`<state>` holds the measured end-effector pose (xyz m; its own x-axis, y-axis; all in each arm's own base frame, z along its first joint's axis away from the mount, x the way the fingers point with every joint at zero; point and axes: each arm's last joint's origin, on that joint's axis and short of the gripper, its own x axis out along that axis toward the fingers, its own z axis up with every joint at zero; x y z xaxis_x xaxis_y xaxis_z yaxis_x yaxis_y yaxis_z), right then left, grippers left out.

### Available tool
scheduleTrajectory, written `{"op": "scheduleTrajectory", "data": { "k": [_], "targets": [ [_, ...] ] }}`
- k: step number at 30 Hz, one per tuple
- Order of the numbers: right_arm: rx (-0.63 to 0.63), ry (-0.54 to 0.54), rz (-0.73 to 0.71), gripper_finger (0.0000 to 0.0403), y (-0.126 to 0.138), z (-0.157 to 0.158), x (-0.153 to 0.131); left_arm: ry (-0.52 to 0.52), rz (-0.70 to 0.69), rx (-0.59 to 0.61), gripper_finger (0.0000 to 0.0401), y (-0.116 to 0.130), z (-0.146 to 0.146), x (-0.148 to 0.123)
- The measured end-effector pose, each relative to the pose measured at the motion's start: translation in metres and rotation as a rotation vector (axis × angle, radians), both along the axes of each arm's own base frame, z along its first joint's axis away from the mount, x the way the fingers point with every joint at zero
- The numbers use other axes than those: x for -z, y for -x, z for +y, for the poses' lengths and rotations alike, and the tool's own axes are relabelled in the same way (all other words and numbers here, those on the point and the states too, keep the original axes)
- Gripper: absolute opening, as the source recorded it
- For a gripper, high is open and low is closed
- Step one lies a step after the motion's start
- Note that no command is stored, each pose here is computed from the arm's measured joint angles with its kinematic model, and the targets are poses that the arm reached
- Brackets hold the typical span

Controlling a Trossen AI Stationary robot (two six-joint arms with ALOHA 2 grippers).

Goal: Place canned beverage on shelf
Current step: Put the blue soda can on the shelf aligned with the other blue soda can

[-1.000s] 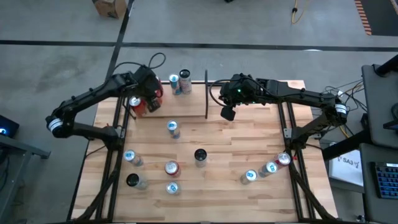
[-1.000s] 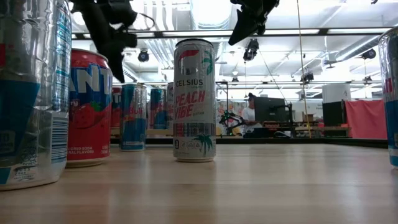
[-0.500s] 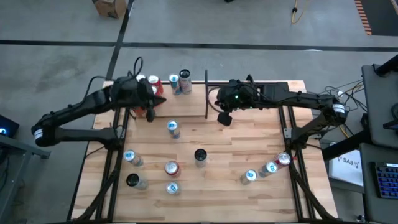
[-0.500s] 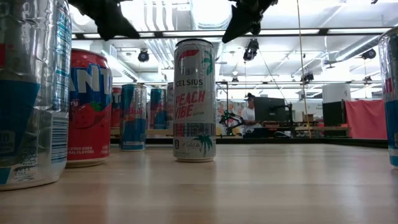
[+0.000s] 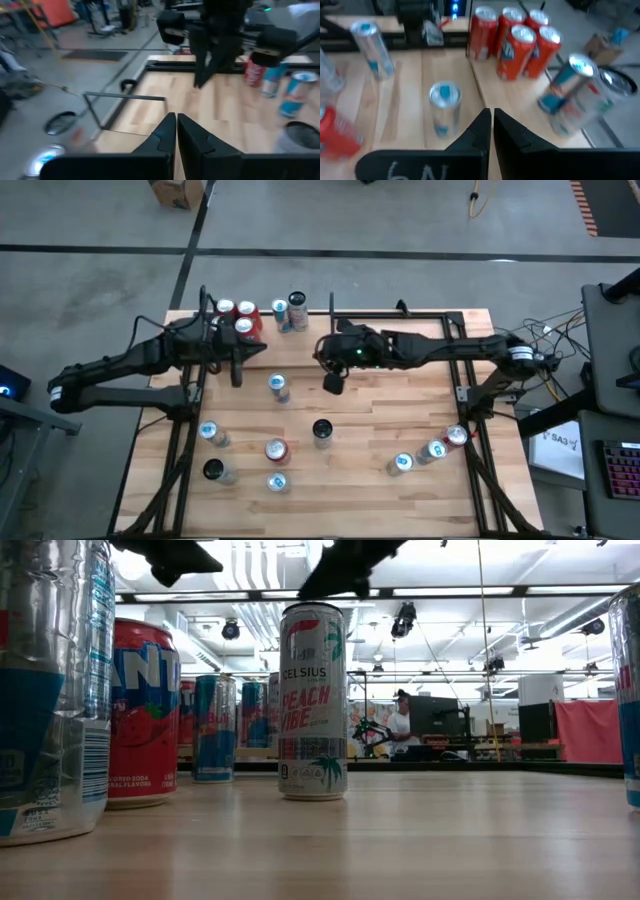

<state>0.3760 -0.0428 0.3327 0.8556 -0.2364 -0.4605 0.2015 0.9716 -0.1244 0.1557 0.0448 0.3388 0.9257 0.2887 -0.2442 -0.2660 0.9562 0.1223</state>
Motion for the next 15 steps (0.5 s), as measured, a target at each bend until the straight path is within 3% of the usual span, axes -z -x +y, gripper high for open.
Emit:
{"op": "scheduleTrajectory", "data": {
  "k": [6,15],
  "targets": [
    [0.0,0.014,-0.139,0.0009,-0.034,-0.004,0.011,-0.136,-0.007,-0.009,0.0,0.003,0.0,-0.001],
    [0.029,-0.055,-0.069,0.0009,-0.076,-0.008,0.037,-0.266,0.032,0.021,0.0,0.01,-0.002,0.017]
  ]
}}
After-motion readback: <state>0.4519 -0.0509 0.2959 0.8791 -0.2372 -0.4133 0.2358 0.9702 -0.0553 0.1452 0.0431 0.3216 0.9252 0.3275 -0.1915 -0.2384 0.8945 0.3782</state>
